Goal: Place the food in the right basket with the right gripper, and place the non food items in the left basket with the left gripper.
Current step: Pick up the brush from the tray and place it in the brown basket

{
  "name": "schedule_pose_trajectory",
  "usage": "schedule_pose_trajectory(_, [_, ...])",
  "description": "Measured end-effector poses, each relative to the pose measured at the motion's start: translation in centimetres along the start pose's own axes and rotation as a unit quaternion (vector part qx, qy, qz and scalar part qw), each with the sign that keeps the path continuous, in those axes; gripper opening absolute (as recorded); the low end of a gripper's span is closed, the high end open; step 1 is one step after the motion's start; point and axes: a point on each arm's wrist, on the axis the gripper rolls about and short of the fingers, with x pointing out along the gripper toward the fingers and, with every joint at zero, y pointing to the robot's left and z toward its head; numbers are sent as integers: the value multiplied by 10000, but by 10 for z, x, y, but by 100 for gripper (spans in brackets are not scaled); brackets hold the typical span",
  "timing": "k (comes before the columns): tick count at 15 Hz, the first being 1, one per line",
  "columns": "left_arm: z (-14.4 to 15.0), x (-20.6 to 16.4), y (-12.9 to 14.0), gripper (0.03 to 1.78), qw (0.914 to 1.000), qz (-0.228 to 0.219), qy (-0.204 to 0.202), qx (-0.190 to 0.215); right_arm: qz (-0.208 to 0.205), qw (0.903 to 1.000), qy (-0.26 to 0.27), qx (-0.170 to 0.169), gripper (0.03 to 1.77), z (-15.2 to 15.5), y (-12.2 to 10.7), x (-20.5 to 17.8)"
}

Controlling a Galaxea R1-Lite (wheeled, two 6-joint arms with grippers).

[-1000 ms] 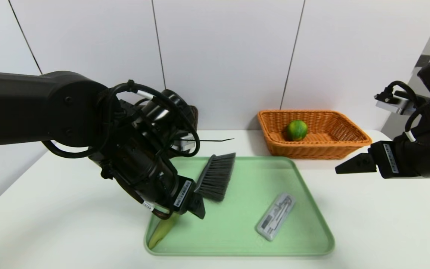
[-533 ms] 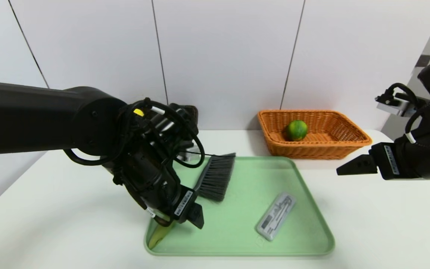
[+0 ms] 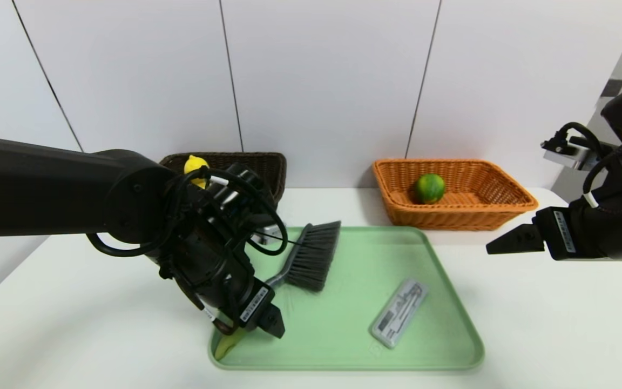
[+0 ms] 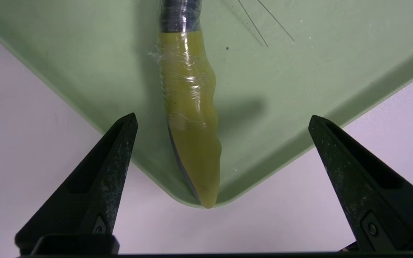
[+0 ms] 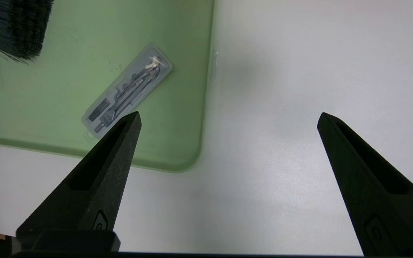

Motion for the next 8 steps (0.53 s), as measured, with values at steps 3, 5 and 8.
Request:
schedule_pose_trajectory(3, [0,0,5,169,10000,23,-12,47,-6,10000,20,-1,170,0,0,1])
schedule_pose_trajectory(5, [0,1,6,169,10000,31,9,35,-10,10000,39,-1,170,-1,0,2])
schedule_pose_trajectory(8, [1,3,8,169,10000,-28,-19,6,-16,10000,62,2,170,-1,0,3])
